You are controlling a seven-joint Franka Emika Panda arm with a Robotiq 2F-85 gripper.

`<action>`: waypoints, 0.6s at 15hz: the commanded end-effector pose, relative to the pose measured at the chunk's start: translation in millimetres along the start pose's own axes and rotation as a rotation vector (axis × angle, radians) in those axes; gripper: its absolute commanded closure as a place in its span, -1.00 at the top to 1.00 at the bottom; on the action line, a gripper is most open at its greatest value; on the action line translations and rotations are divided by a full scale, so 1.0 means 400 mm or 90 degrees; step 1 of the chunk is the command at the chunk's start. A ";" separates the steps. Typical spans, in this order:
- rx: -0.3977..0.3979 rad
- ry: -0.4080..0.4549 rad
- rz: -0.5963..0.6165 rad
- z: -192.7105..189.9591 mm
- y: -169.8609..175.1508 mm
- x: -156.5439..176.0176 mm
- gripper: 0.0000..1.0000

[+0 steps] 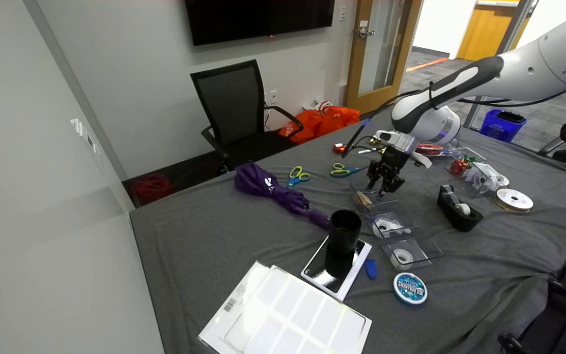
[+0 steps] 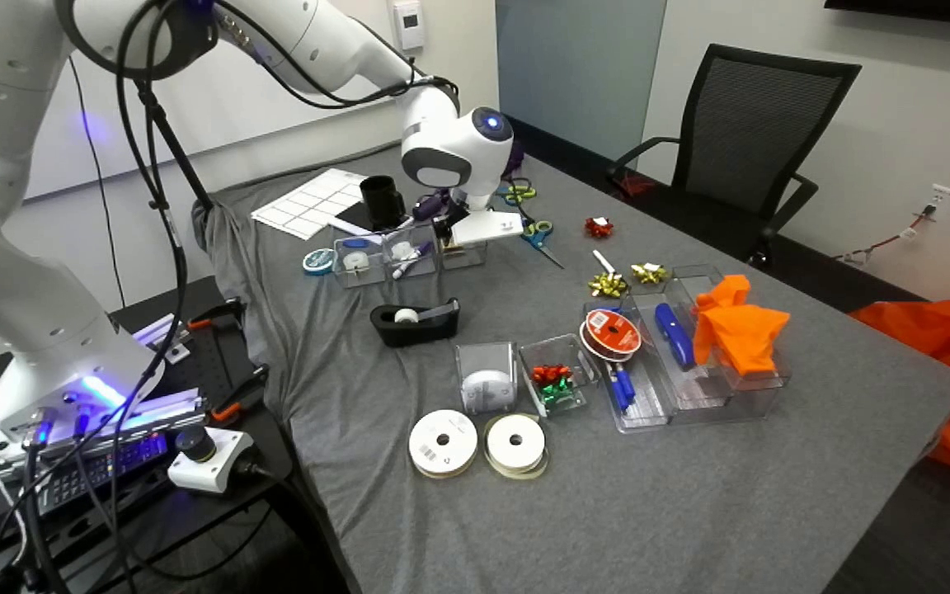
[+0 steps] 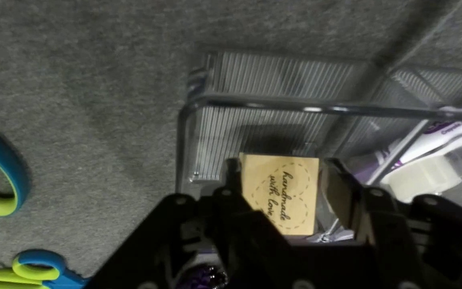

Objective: Remove the brown object from the top compartment of the clear case on the left and put it on the table

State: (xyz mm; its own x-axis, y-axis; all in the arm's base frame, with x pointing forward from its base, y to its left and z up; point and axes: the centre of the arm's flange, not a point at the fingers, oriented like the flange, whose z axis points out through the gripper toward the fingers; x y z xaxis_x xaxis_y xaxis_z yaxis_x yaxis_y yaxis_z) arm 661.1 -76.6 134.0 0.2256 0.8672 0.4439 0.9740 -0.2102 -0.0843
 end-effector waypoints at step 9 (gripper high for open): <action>-0.009 0.052 -0.013 0.074 -0.017 0.006 0.55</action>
State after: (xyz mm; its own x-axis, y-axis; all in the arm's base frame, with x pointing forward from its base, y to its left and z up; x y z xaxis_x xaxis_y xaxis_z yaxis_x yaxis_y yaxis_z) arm 663.5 -59.7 120.3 0.2134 0.8523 0.4775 0.9759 -0.2087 -0.0637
